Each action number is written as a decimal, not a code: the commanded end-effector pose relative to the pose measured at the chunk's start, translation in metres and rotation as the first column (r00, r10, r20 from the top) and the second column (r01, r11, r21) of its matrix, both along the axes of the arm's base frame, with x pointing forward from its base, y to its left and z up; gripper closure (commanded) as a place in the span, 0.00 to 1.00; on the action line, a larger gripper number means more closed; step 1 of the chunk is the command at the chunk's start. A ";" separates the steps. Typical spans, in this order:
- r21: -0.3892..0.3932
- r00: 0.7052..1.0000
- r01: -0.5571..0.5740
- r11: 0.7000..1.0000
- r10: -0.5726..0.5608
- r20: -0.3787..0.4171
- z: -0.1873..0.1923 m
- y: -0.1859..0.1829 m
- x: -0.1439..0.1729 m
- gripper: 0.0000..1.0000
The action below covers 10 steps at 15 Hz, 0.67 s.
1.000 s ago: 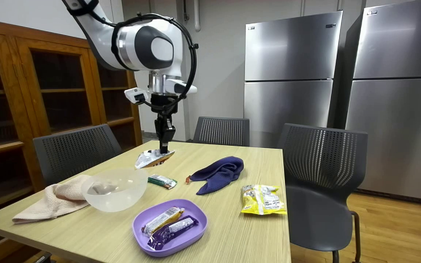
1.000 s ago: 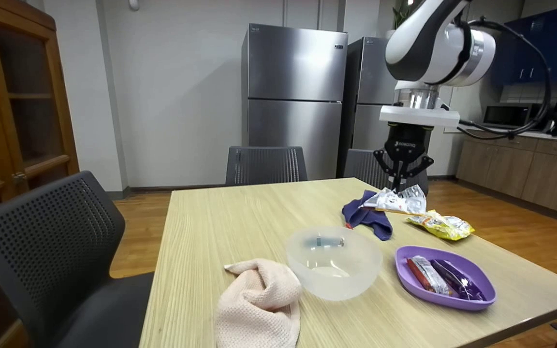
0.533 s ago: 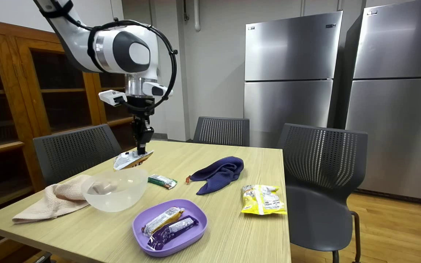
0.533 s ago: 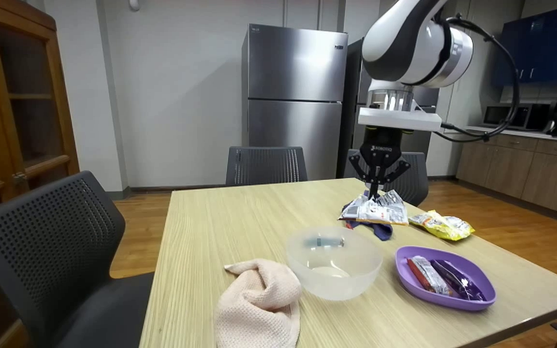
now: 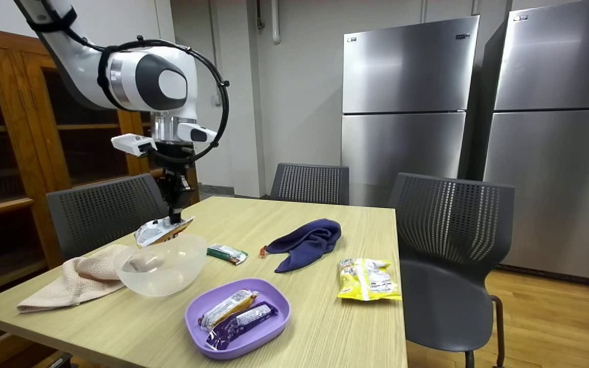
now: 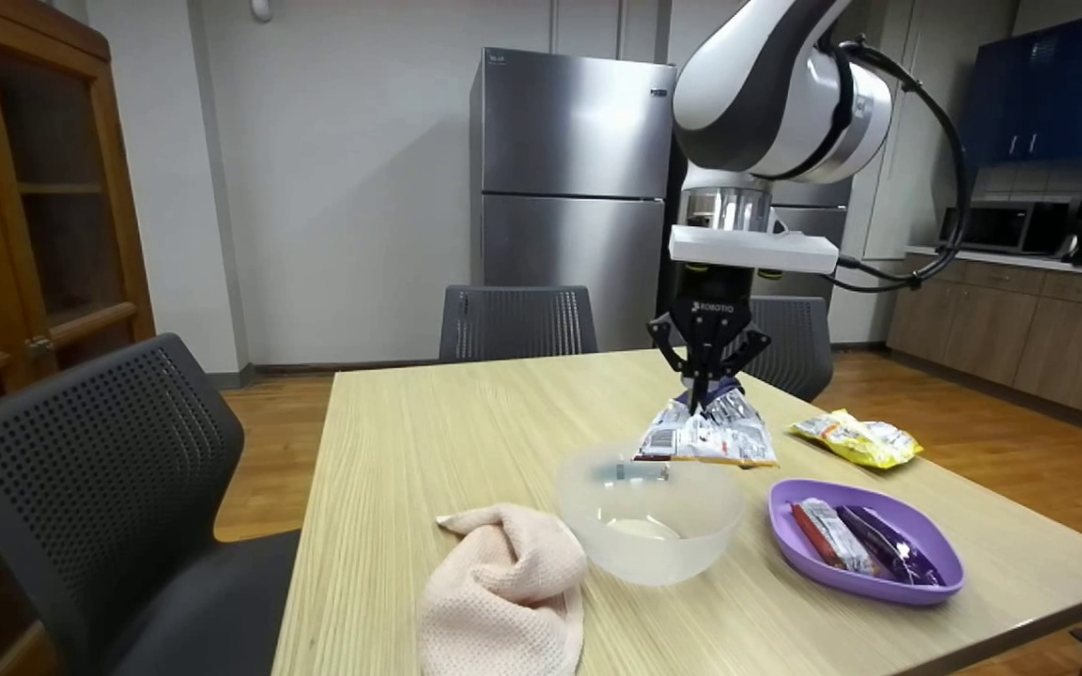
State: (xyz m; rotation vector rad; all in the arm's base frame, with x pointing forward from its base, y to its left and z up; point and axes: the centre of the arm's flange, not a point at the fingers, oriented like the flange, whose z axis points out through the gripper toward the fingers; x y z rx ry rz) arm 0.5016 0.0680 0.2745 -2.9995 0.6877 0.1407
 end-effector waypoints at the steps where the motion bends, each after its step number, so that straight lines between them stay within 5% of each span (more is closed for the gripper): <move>1: -0.023 0.999 -0.052 0.998 0.052 0.010 -0.013 0.015 -0.006 1.00; 10: -0.052 0.994 -0.107 0.993 0.108 0.013 -0.040 0.038 -0.006 1.00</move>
